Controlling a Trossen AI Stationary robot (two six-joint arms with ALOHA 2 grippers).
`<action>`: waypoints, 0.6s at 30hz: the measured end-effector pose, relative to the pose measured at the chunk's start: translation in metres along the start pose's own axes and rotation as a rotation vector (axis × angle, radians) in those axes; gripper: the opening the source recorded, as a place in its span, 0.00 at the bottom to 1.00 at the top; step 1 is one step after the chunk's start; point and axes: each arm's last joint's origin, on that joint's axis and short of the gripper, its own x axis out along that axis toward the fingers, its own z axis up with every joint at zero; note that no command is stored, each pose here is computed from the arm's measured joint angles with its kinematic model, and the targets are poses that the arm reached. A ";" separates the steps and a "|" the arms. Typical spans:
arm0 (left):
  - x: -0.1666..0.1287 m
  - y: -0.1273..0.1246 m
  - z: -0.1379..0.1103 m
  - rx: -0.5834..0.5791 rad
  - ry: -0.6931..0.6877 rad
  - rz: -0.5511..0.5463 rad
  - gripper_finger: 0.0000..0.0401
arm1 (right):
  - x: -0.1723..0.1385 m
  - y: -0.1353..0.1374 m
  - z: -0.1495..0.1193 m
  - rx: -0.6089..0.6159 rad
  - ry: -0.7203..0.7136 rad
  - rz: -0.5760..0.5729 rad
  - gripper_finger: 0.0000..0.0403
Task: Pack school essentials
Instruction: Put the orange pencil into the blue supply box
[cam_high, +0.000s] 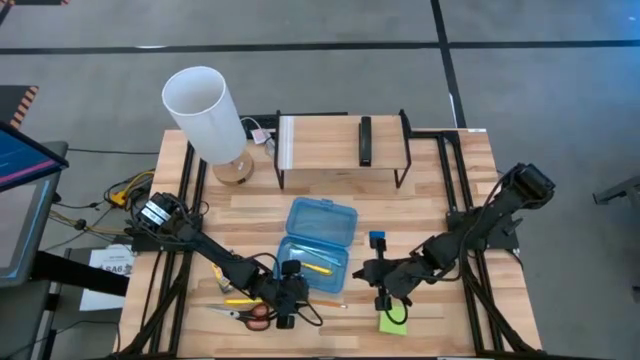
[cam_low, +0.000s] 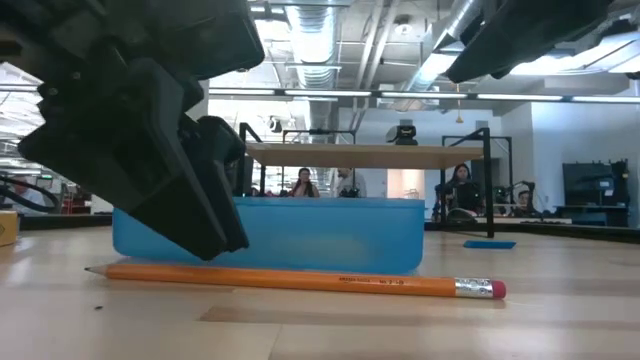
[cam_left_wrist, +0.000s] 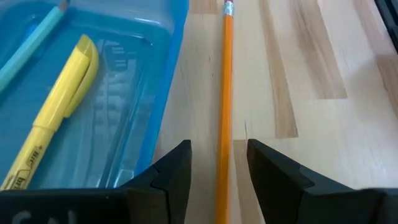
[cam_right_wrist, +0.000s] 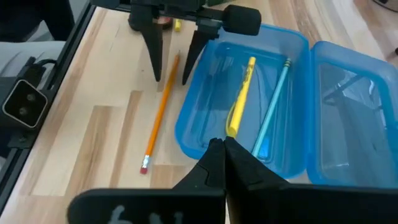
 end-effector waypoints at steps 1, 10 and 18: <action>0.000 -0.001 -0.001 0.002 0.001 -0.003 0.35 | 0.000 0.000 0.000 0.000 0.000 0.000 0.02; 0.001 0.005 0.006 0.026 -0.047 0.024 0.35 | 0.000 0.000 0.000 0.000 -0.001 -0.004 0.02; 0.003 0.010 0.012 0.021 -0.039 -0.022 0.35 | 0.000 0.000 -0.001 -0.004 0.003 -0.006 0.03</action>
